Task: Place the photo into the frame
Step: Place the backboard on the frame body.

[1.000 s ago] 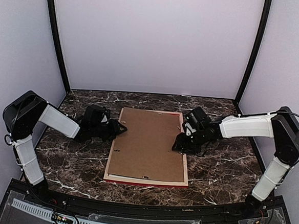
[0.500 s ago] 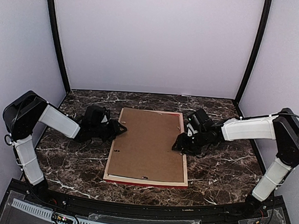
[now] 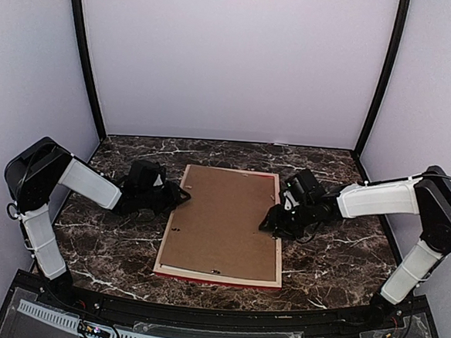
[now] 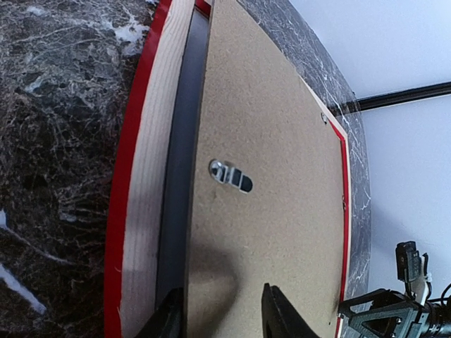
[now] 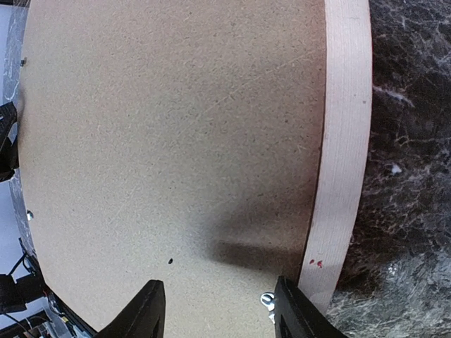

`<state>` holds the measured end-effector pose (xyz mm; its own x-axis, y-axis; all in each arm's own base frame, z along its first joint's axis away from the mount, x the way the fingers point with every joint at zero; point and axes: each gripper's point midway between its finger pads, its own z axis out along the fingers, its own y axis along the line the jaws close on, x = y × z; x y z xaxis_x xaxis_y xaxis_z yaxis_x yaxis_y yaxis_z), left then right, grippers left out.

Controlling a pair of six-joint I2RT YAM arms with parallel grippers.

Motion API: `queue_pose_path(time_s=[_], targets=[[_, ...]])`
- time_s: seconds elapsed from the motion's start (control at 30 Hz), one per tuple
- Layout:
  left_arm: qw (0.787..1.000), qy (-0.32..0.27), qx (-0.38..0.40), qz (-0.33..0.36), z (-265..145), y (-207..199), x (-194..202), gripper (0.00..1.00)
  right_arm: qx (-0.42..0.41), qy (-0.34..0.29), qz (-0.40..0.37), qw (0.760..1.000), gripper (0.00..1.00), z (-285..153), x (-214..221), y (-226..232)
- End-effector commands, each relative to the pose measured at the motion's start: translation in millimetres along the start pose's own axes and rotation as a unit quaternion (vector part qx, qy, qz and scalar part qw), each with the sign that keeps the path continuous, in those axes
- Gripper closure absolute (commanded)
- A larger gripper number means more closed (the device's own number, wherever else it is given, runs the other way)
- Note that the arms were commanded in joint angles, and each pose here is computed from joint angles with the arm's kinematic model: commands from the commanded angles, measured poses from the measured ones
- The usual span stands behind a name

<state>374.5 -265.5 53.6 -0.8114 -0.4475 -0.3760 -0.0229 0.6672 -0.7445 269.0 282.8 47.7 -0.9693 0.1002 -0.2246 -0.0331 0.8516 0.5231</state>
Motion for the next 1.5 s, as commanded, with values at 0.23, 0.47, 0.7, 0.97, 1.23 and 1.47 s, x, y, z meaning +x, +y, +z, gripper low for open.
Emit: queue_pose_path(time_s=[0.23, 0.47, 0.7, 0.97, 1.23, 1.47], targets=[[1.000, -0.011, 0.010, 0.010, -4, -11, -5, 0.62, 0.007, -0.011, -0.001, 1.000, 0.43, -16, -2, 5], [1.000, 0.006, 0.016, 0.013, 1, -12, 1, 0.61, 0.010, -0.023, -0.014, 1.000, 0.42, -25, -10, 10], [1.000, 0.010, 0.015, 0.014, 3, -11, 3, 0.61, 0.022, -0.020, -0.019, 0.999, 0.42, -26, -9, 4], [1.000, 0.011, 0.012, 0.013, 4, -9, 4, 0.61, 0.018, 0.000, -0.019, 1.000, 0.43, -18, 1, 1], [1.000, 0.011, 0.012, 0.014, 5, -10, 4, 0.61, 0.017, 0.015, -0.017, 1.000, 0.44, -11, 11, -3], [1.000, 0.011, 0.012, 0.014, 5, -10, 5, 0.61, 0.020, 0.024, -0.017, 0.999, 0.45, -6, 17, -6]])
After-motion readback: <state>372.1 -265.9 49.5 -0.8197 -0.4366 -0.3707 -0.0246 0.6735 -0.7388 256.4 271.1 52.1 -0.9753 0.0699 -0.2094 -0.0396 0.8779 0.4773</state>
